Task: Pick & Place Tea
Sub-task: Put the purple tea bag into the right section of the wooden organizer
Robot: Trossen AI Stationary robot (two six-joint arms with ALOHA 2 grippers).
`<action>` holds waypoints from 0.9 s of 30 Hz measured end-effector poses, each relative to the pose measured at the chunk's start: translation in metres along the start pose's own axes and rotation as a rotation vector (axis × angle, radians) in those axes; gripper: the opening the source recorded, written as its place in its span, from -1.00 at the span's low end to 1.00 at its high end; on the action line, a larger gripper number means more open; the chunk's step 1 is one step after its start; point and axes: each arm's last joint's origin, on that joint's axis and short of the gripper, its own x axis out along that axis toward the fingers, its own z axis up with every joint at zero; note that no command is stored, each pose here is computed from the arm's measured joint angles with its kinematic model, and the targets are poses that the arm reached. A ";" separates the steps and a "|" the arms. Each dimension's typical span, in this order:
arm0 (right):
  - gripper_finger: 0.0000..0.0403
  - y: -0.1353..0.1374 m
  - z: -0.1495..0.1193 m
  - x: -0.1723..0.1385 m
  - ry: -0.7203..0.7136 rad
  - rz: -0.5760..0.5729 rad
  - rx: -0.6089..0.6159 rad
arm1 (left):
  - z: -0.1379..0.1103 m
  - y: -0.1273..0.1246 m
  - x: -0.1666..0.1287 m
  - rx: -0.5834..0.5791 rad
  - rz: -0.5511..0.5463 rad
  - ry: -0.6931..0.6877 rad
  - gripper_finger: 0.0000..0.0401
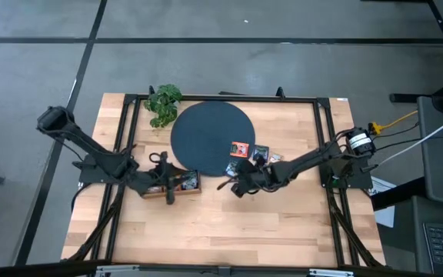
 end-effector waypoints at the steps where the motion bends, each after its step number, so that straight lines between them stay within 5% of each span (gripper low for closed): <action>1: -0.96 -0.001 0.001 0.001 0.010 0.007 0.005 | 0.000 0.000 0.004 -0.007 -0.004 0.001 -0.55; 12: -0.98 -0.014 -0.009 0.009 0.108 0.039 0.058 | -0.009 -0.010 0.041 -0.040 -0.047 0.024 -0.57; 27: -0.99 -0.008 -0.025 0.048 0.161 0.144 0.069 | 0.019 -0.038 0.064 0.108 -0.079 -0.017 -0.57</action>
